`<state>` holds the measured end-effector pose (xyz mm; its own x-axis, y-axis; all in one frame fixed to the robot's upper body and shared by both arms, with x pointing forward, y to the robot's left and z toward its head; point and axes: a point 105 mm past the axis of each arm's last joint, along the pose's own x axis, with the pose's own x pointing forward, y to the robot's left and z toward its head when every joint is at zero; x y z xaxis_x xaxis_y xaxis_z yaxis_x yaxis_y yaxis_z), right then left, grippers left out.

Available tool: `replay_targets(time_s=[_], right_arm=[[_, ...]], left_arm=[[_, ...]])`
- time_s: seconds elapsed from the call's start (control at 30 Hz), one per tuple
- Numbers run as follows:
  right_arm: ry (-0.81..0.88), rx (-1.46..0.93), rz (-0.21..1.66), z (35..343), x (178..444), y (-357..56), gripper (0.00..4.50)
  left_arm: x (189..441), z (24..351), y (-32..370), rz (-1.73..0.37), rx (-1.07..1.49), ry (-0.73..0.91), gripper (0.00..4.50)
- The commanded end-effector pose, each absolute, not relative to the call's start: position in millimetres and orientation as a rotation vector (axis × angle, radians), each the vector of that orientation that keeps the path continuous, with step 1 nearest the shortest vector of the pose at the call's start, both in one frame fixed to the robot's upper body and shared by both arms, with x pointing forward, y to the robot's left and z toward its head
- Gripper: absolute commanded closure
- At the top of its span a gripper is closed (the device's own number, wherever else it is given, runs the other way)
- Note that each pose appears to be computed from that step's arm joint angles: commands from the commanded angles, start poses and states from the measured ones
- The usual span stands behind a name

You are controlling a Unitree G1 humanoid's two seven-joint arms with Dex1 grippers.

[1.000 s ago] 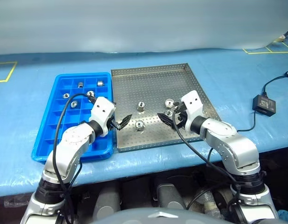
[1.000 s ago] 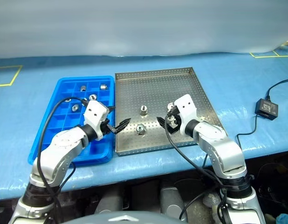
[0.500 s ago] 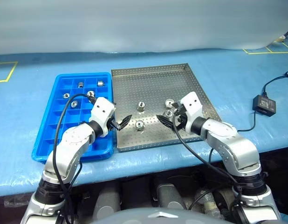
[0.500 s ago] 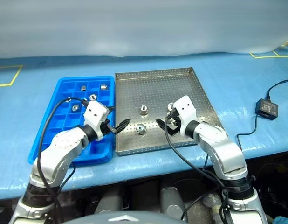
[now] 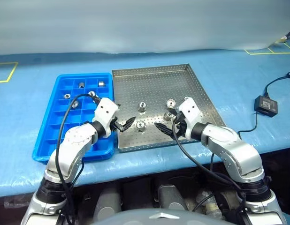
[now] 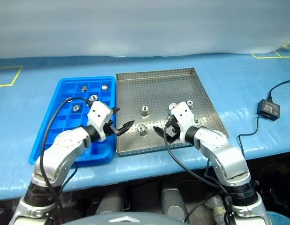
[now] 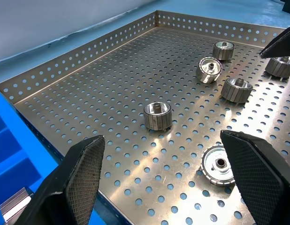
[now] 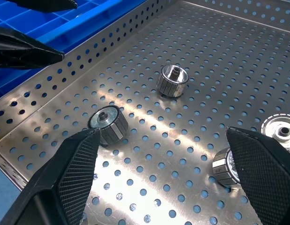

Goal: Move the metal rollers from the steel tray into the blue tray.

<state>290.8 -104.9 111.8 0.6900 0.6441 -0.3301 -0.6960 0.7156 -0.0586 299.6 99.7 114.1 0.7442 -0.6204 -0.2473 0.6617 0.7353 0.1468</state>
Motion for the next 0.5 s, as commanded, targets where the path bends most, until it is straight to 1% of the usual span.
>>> replay_targets(time_s=[0.03, 0.2, 0.43, 0.5], right_arm=[[0.229, -0.196, 0.757, 125.4, 286.2, -101.5, 0.0], [0.222, -0.189, 0.738, 124.5, 282.1, -100.7, 0.0], [0.225, -0.177, 0.726, 119.4, 275.5, -97.0, 0.0], [0.222, -0.176, 0.724, 119.6, 274.7, -96.3, 0.0]], left_arm=[[299.7, 113.4, 85.6, -0.781, 0.261, 0.201, 0.23], [305.0, 97.0, 81.4, -0.818, 0.366, 0.301, 0.23], [317.3, 84.4, 80.3, -0.799, 0.481, 0.397, 0.23], [317.0, 81.4, 77.6, -0.81, 0.485, 0.415, 0.23]])
